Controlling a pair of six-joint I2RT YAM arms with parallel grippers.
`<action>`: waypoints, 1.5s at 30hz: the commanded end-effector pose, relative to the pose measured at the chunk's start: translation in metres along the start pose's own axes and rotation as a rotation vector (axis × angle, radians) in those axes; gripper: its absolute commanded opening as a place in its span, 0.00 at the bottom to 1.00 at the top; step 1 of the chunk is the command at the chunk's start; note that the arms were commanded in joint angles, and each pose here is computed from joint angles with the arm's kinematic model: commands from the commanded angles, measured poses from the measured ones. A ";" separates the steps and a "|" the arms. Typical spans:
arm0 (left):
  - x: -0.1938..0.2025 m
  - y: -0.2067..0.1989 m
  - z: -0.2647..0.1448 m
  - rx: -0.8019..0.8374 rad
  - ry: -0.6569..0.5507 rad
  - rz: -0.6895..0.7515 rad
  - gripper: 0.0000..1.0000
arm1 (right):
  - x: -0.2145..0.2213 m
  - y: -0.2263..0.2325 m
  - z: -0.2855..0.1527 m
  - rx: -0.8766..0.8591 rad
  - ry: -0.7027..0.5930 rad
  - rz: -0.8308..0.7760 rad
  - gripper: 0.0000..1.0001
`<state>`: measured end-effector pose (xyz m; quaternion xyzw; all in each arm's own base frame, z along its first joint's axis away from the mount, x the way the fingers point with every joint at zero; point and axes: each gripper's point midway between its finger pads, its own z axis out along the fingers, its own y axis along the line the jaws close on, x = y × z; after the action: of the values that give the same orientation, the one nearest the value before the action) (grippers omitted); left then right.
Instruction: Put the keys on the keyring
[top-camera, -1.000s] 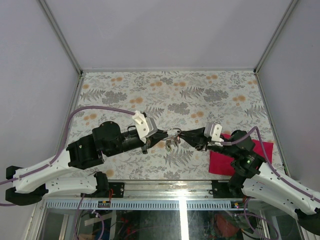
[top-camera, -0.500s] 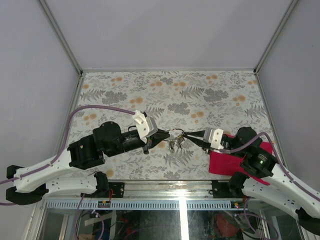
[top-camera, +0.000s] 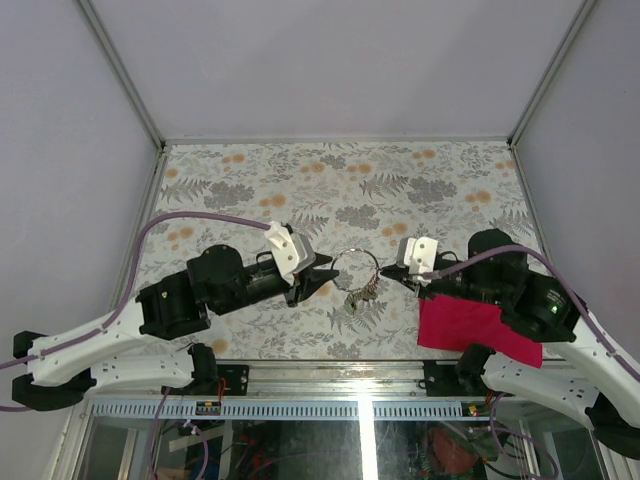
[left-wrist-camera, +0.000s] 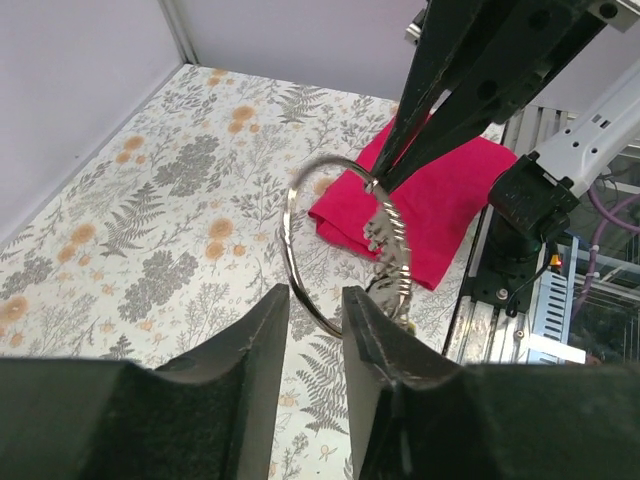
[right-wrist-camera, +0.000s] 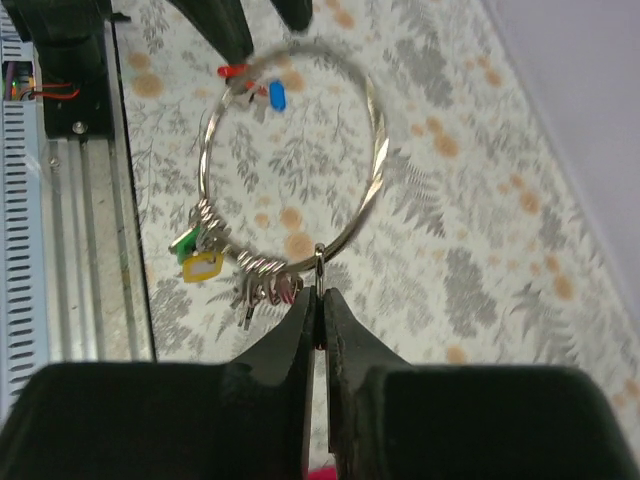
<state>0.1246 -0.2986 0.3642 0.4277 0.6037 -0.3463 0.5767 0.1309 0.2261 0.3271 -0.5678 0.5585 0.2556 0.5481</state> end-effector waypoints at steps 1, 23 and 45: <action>-0.011 0.012 -0.012 -0.060 -0.060 0.000 0.32 | 0.022 -0.001 -0.019 0.047 0.191 0.182 0.00; 0.037 0.002 0.010 -0.044 -0.121 -0.069 0.70 | 0.037 0.026 0.005 -0.035 0.573 0.698 0.00; 0.031 -0.011 0.029 0.069 -0.074 0.161 0.76 | 0.009 0.035 0.027 -0.151 0.582 0.836 0.00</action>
<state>0.1256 -0.3209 0.3064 0.4802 0.5617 -0.3331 0.5855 0.1157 0.2487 0.2855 -0.3889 0.8527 0.2950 0.1862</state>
